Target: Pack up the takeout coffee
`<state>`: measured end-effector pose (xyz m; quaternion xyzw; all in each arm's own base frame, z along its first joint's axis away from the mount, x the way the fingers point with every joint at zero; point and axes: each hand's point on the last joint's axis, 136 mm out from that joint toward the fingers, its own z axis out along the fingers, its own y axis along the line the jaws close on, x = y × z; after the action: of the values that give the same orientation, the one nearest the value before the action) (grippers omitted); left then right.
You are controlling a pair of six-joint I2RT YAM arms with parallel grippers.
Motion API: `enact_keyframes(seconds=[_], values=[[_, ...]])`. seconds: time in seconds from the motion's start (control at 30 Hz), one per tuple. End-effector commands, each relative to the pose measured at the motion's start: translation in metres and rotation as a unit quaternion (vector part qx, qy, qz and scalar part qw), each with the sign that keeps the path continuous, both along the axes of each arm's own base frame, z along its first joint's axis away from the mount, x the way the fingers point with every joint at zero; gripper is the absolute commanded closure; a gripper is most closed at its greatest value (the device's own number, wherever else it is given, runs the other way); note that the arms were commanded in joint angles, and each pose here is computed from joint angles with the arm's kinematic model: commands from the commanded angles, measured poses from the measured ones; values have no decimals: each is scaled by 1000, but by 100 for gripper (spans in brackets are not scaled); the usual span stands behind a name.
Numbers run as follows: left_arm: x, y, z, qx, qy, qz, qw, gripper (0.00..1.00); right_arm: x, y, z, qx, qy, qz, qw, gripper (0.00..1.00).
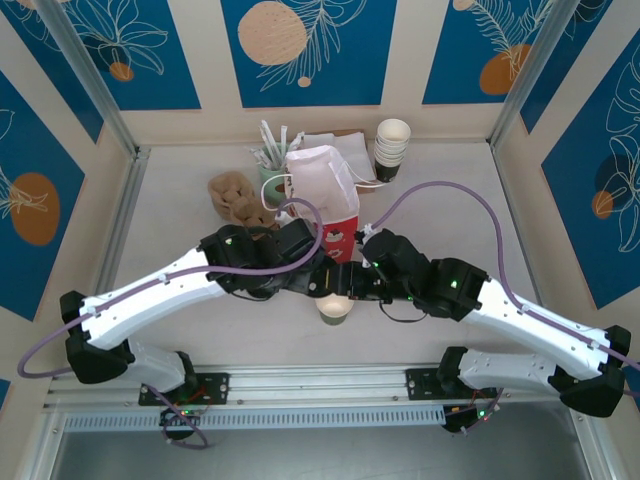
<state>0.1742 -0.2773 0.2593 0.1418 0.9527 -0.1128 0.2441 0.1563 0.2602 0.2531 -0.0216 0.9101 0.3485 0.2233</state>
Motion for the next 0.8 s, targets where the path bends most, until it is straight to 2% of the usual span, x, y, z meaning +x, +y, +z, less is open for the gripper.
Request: enact_keyframes(seconds=[0.0, 0.17, 0.23, 0.37, 0.53, 0.63, 0.77], values=[[-2, -5, 9, 0, -10, -12, 1000, 84, 2, -5, 9, 10, 2, -10, 1000, 78], [-4, -17, 14, -18, -12, -33, 999, 84, 5, -16, 7, 4, 5, -21, 1000, 95], [-5, -23, 19, -34, -16, -46, 998, 79, 6, -24, 6, 0, 8, -31, 999, 100], [-6, -32, 31, -61, -34, -76, 995, 64, 8, -41, 6, -2, 19, -47, 999, 100], [-3, -35, 59, -75, -96, -134, 983, 46, 3, -60, -1, -10, 63, -49, 997, 100], [-2, -40, 73, -75, -141, -188, 969, 42, -2, -69, -3, -8, 99, -44, 994, 100], [-3, -48, 84, -66, -202, -262, 941, 42, -10, -81, -1, -4, 139, -40, 990, 100]])
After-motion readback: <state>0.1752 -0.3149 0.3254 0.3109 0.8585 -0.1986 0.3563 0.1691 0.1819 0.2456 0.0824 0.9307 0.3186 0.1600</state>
